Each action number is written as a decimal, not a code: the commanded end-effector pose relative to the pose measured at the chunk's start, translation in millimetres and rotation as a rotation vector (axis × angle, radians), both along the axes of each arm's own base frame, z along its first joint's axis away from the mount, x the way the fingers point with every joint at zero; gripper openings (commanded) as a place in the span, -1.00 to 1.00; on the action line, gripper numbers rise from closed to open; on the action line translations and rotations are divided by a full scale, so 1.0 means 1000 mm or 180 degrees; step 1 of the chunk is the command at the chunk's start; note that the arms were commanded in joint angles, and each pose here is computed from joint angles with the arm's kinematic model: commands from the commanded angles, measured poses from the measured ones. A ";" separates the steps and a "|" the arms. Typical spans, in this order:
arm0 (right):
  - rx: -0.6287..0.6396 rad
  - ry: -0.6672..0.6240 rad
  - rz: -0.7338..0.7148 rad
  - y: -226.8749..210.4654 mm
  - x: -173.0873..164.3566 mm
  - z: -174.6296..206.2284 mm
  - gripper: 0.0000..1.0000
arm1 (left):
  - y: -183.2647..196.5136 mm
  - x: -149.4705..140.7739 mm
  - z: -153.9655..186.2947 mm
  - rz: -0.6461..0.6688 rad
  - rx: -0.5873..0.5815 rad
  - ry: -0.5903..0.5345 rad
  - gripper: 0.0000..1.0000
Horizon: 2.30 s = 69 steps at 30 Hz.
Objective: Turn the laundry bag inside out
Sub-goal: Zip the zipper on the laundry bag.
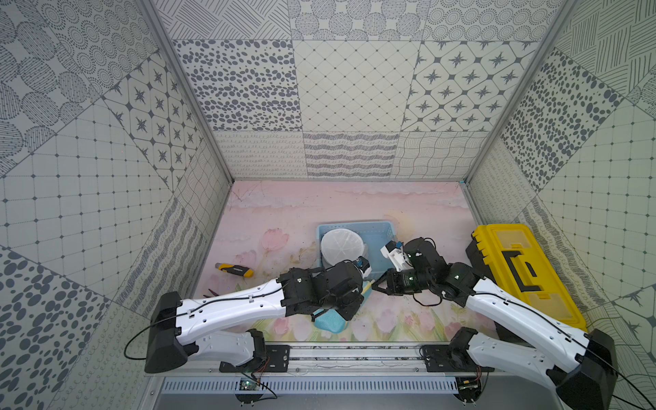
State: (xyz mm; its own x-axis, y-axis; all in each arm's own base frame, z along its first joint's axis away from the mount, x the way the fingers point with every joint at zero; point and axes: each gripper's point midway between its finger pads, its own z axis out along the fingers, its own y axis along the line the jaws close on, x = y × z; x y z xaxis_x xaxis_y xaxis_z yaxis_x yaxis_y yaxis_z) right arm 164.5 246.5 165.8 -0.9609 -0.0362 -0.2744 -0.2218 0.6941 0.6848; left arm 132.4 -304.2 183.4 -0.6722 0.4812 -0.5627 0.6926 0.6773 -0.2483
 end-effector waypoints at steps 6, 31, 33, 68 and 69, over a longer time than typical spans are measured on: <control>-0.0296 0.0132 -0.0365 -0.032 0.015 -0.042 -1.00 | 0.006 -0.017 0.020 -0.0262 -0.0371 0.0090 -1.00; -0.0133 0.0052 -0.0476 -0.017 -0.003 -0.013 -1.00 | 0.062 0.032 0.034 0.0428 -0.0060 -0.0137 0.36; -0.0139 0.0031 -0.0471 -0.015 -0.004 -0.011 -1.00 | 0.052 0.026 0.041 0.0261 -0.0092 -0.0177 0.35; -0.0104 -0.0027 -0.0379 -0.008 -0.012 -0.007 -1.00 | -0.047 0.008 -0.013 -0.0334 0.0264 -0.0437 -0.97; -0.0111 -0.0033 -0.0378 -0.009 -0.012 -0.007 -1.00 | -0.046 0.008 -0.013 -0.0324 0.0263 -0.0422 -1.00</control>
State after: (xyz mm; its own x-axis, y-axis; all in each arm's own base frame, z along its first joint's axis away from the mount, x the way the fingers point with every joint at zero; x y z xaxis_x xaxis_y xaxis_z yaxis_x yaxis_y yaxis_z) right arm 147.1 235.3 146.2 -0.9691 0.0499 -0.2414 -0.1192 0.7622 0.6362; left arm 136.1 -347.3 161.1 -0.5570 0.6082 -0.5655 0.7779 0.6206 -0.0987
